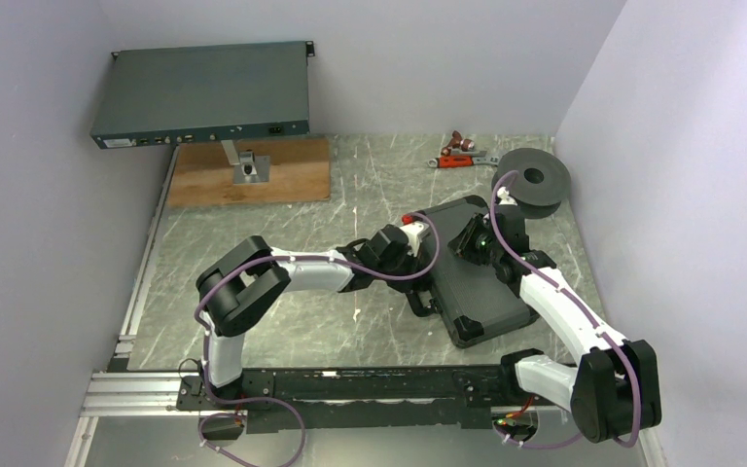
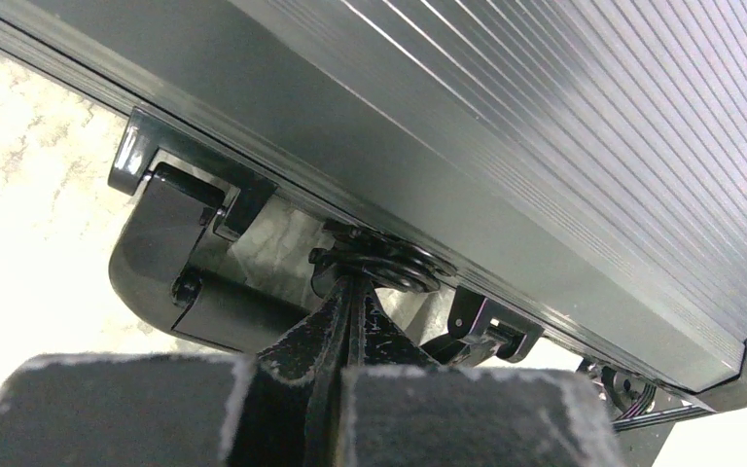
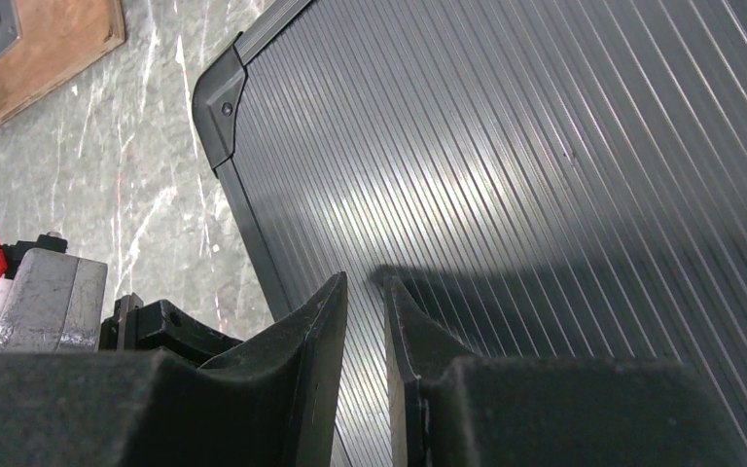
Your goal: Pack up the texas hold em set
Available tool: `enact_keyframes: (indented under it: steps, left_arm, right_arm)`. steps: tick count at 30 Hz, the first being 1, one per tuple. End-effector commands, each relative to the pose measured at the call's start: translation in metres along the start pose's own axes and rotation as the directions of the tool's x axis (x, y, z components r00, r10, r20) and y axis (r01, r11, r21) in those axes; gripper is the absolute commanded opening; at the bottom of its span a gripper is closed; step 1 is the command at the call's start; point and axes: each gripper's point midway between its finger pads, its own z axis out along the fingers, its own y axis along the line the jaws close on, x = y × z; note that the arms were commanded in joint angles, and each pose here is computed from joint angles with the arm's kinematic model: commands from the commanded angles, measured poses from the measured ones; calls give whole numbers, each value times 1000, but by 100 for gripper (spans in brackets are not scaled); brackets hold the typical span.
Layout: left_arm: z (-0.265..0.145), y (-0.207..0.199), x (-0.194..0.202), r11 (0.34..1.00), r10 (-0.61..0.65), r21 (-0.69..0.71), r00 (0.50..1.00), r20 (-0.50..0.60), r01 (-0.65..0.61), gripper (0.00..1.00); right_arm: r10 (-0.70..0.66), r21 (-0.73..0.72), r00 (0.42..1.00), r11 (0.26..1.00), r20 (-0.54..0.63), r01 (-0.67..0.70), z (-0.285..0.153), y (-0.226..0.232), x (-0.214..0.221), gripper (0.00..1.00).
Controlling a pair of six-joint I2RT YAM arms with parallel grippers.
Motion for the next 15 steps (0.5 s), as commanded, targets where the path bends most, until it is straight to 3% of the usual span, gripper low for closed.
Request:
enact_keyframes:
  steps: [1, 11, 15]
  left_arm:
    - [16, 25, 24, 996, -30, -87, 999, -14, 28, 2]
    - [1, 28, 21, 993, -27, -114, 1000, 14, 28, 0]
    - [-17, 21, 9, 993, -12, -115, 999, 48, 17, 4]
  right_arm:
    - [51, 227, 950, 974, -309, 21, -10, -64, 89, 24]
    - [50, 230, 953, 973, -299, 21, -11, -63, 86, 24]
    - [47, 232, 956, 972, -290, 23, -12, -62, 83, 25]
